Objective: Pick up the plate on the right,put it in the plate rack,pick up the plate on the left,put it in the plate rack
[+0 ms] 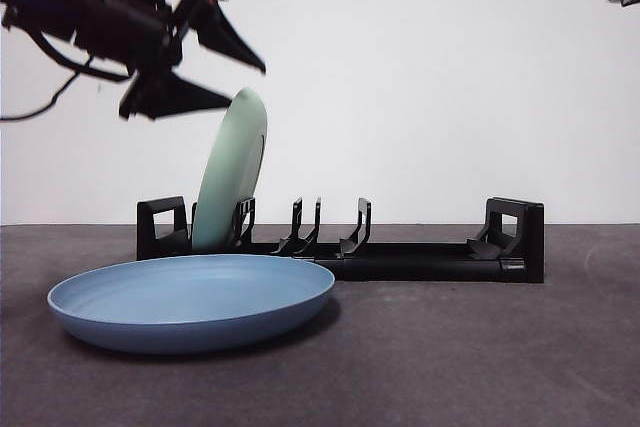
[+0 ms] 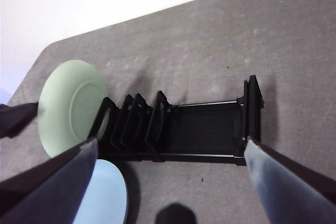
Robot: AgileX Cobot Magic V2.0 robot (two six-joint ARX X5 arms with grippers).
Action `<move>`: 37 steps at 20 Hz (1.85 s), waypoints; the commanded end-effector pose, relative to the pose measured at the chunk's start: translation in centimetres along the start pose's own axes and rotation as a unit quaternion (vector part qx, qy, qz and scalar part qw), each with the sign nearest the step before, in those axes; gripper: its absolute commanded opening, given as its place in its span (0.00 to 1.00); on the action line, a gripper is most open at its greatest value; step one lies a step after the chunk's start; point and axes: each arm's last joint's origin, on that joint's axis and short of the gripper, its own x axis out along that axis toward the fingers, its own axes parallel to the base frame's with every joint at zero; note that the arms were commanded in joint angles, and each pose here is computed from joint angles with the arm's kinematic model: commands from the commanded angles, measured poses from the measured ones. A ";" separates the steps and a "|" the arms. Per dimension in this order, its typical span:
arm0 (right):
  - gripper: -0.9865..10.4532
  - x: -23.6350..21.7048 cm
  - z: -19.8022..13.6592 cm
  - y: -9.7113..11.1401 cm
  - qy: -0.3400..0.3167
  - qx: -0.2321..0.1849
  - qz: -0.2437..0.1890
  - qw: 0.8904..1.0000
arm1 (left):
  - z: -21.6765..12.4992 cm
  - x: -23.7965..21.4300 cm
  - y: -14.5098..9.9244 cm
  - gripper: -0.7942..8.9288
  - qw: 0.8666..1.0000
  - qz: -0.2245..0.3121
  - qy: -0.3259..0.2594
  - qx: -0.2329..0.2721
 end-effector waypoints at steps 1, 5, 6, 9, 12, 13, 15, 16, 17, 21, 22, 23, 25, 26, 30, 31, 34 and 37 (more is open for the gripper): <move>0.50 0.7 -0.2 0.0 0.024 0.002 0.026 0.999 | 1.1 -1.3 -2.0 0.40 0.996 -0.039 -0.020 0.080; 0.50 2.3 -0.9 0.1 0.081 0.014 0.081 0.993 | 1.9 -3.4 -4.6 0.40 0.984 -0.044 -0.030 0.172; 0.50 2.8 -1.2 0.1 0.094 0.017 0.085 0.992 | 2.0 -3.9 -5.3 0.40 0.978 -0.039 -0.029 0.202; 0.50 4.6 -2.1 0.6 0.137 0.018 0.096 0.986 | 1.5 -5.6 -7.5 0.40 0.952 0.005 -0.015 0.305; 0.49 7.0 -3.3 1.7 0.180 0.009 0.117 0.977 | 0.6 -7.5 -10.2 0.40 0.912 0.066 0.013 0.406; 0.49 8.0 -3.9 2.2 0.197 0.004 0.125 0.972 | 0.1 -8.2 -11.1 0.40 0.893 0.086 0.027 0.441; 0.44 10.2 -5.4 3.4 0.233 -0.008 0.142 0.962 | -0.8 -9.4 -12.9 0.40 0.862 0.126 0.048 0.489; 0.44 11.4 -6.2 3.9 0.250 -0.013 0.148 0.957 | -1.2 -10.0 -13.7 0.40 0.848 0.146 0.054 0.507; 0.44 12.5 -6.9 4.2 0.262 -0.016 0.150 0.953 | -1.5 -10.5 -14.4 0.40 0.837 0.160 0.056 0.520; 0.43 16.8 -10.1 4.6 0.307 -0.011 0.153 0.939 | -2.4 -12.8 -16.8 0.40 0.810 0.206 0.042 0.548; 0.40 17.8 -10.9 4.4 0.317 -0.009 0.150 0.936 | -2.5 -13.4 -17.2 0.40 0.804 0.211 0.038 0.555; 0.36 18.6 -11.6 4.3 0.325 -0.007 0.149 0.934 | -2.6 -13.9 -17.6 0.40 0.800 0.215 0.033 0.560; 0.35 19.9 -12.9 4.2 0.338 -0.001 0.147 0.930 | -2.8 -14.7 -18.2 0.40 0.796 0.223 0.023 0.562; 0.35 20.2 -13.2 4.1 0.341 0.003 0.144 0.929 | -2.9 -14.9 -18.4 0.40 0.795 0.225 0.022 0.563; 0.30 21.4 -14.5 4.1 0.354 0.008 0.145 0.924 | -3.3 -15.2 -18.9 0.40 0.790 0.225 0.022 0.570; 0.30 21.5 -14.7 4.2 0.353 0.009 0.146 0.924 | -3.3 -15.2 -18.9 0.40 0.790 0.222 0.023 0.571; 0.30 21.9 -14.9 4.7 0.344 0.015 0.151 0.927 | -3.4 -15.2 -19.1 0.40 0.790 0.217 0.023 0.573; 0.27 22.3 -15.4 4.8 0.352 0.019 0.147 0.924 | -3.5 -15.2 -19.0 0.40 0.789 0.218 0.029 0.574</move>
